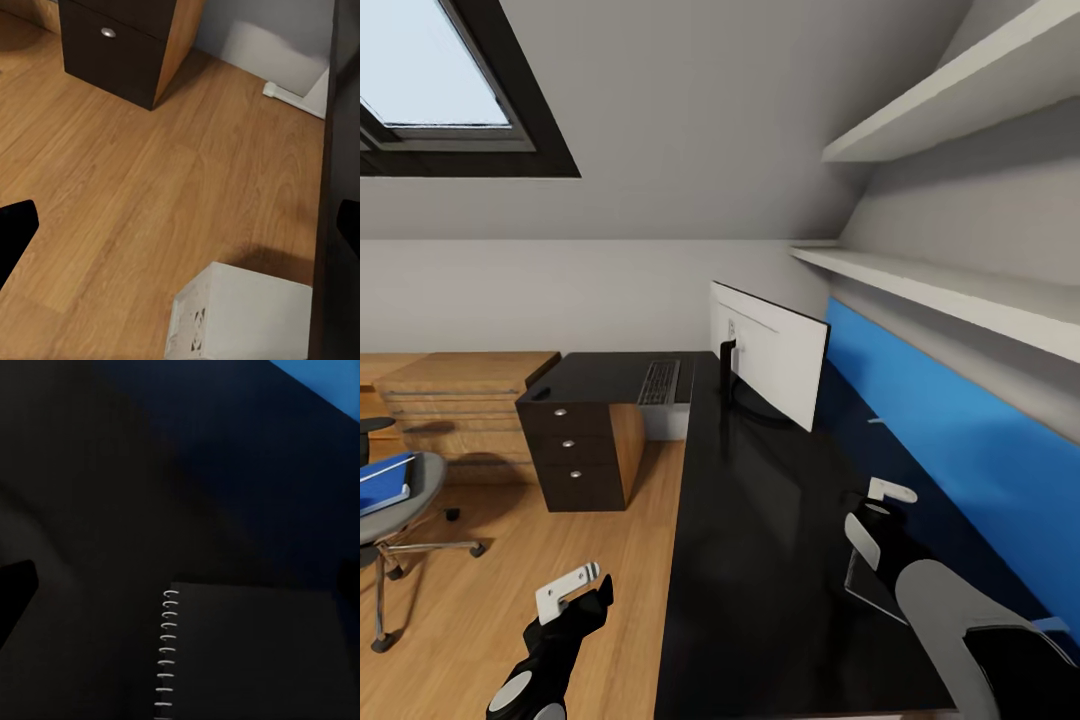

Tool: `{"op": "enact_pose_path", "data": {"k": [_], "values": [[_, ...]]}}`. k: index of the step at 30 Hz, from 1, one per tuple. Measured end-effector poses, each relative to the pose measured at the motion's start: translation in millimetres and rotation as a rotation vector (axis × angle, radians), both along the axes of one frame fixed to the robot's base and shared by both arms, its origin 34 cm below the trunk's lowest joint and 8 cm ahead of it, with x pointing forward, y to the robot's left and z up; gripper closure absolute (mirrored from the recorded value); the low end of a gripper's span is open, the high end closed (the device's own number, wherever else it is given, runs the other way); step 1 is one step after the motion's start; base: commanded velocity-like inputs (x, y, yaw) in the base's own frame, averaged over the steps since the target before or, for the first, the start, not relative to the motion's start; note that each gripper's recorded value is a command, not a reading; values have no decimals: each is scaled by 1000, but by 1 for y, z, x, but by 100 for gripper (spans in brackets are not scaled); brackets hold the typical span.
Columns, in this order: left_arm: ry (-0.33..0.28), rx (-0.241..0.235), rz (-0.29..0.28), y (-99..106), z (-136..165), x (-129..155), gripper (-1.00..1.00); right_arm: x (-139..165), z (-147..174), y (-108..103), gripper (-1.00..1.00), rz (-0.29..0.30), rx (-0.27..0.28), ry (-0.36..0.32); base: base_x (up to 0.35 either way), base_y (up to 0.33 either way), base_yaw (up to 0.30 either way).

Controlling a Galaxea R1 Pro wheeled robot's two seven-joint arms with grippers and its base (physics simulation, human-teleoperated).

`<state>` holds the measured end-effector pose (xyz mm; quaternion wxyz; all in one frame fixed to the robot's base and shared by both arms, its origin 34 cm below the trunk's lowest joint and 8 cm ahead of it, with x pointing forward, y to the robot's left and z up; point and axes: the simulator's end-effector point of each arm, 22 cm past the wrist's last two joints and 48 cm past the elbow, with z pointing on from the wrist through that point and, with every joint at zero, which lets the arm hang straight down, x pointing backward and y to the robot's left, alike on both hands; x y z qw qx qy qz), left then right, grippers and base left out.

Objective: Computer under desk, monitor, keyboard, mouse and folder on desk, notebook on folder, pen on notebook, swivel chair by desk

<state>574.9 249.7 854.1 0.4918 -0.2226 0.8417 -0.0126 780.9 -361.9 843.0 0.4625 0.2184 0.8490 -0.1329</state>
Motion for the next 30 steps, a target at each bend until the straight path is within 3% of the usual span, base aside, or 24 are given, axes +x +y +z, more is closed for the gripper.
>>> {"op": "enact_pose_path", "data": {"k": [5,13,18,30], "values": [[73,1,-26,-7,-24,-7,-100,0,-6,-2,-100,8,-17,3,0,0,0],[145,4,31,22,-55,-12,-100,-1,-20,-8,-100,4,-25,8,0,0,0],[179,9,43,29,-75,-17,-100,-2,-28,-10,-100,4,-27,11,0,0,0],[195,-13,109,55,-100,-20,-100,-11,-57,-31,-100,-17,-45,41,0,0,0]]}}
